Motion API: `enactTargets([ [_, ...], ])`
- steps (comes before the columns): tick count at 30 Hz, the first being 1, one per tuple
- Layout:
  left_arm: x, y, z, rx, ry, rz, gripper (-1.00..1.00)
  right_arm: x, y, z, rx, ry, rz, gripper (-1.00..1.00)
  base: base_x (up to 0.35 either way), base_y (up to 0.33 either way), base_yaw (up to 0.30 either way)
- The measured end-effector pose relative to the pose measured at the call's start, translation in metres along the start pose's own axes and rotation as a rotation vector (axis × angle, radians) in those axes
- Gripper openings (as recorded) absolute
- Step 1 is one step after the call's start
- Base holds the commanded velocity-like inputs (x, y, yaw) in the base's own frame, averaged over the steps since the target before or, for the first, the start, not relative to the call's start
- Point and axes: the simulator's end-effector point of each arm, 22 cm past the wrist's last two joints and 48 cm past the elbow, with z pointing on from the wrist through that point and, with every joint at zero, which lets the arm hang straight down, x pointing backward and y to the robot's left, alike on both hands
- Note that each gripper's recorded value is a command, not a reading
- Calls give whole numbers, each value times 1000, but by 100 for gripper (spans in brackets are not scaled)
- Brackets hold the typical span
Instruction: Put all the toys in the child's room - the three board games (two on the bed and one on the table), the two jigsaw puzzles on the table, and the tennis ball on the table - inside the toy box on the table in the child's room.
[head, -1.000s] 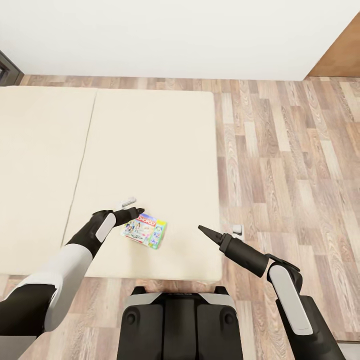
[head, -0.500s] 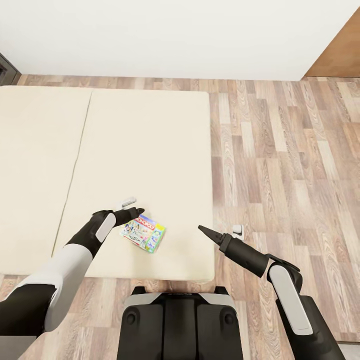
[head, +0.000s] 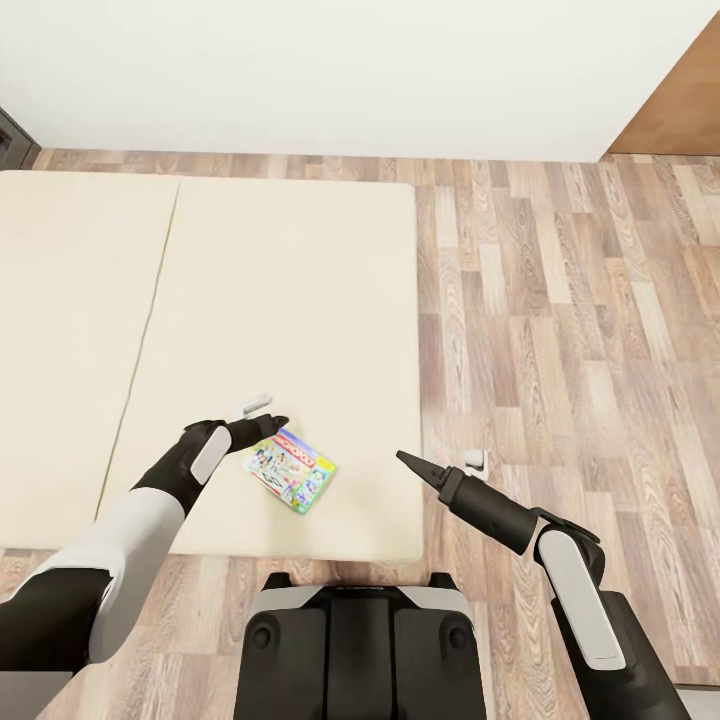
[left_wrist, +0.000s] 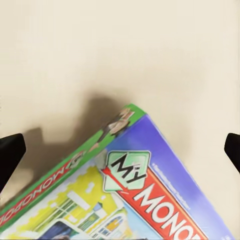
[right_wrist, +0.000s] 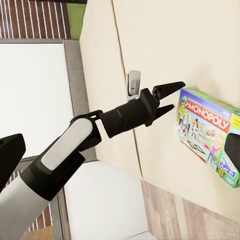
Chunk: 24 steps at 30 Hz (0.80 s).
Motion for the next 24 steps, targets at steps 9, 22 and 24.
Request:
enactTargets([
  [9, -4, 0, -2, 1, -6, -3, 100, 0, 0, 0, 0, 0, 0, 100, 0, -3, 0],
  [22, -40, 16, -21, -7, -39, 17, 100, 0, 0, 0, 0, 0, 0, 100, 0, -75, 0],
  [24, -42, 16, -23, -5, -40, 21, 100, 0, 0, 0, 0, 0, 0, 100, 0, -11, 0],
])
